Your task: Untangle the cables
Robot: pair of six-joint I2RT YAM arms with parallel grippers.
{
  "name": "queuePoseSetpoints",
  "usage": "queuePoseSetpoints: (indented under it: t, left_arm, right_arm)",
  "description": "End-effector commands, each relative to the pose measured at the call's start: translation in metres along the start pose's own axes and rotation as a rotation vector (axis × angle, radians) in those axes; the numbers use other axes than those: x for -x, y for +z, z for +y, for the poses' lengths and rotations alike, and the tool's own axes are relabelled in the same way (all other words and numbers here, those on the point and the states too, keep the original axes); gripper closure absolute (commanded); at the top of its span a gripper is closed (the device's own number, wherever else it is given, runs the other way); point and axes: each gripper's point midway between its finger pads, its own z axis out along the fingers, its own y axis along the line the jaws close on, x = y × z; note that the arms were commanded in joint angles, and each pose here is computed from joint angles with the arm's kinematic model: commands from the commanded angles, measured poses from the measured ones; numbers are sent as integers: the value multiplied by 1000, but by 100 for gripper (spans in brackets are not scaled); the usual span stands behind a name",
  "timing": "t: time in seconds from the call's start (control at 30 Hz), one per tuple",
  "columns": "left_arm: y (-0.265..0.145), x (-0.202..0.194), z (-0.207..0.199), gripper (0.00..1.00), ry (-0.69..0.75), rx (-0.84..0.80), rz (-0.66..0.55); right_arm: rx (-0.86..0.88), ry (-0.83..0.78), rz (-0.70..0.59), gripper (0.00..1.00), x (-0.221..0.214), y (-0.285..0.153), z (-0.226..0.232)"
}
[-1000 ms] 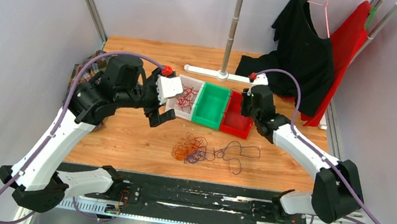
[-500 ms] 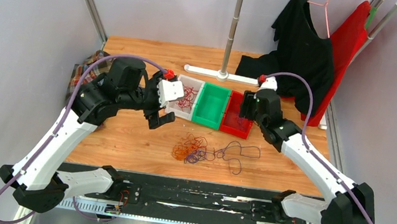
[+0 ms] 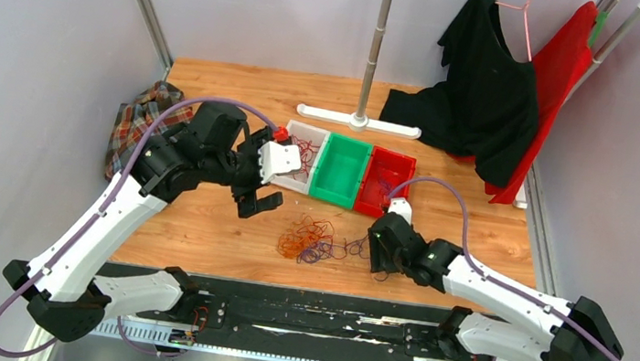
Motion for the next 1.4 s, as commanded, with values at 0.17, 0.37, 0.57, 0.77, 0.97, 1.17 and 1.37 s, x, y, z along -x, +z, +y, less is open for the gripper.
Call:
queuePoseSetpoints:
  t: [0.17, 0.37, 0.57, 0.77, 0.97, 1.17, 1.37]
  left_arm:
    - [-3, -12, -11, 2, 18, -33, 32]
    - [-5, -10, -16, 2, 29, -50, 12]
    - [-7, -11, -19, 0, 43, -66, 15]
    - [-11, -7, -20, 0, 47, -66, 1]
    - [-15, -7, -22, 1, 61, -71, 0]
    - [-21, -5, -23, 1, 76, -64, -9]
    - [-25, -5, -24, 2, 86, -59, -16]
  right_arm:
    - [66, 57, 80, 61, -36, 24, 15]
    - [80, 20, -27, 86, -13, 13, 12]
    - [125, -67, -165, 96, 31, -17, 17]
    - [107, -177, -135, 54, 33, -8, 17]
    - [87, -236, -84, 50, 31, 9, 17]
    - [84, -235, 1, 51, 15, 27, 14]
    - [149, -164, 33, 60, -6, 38, 15]
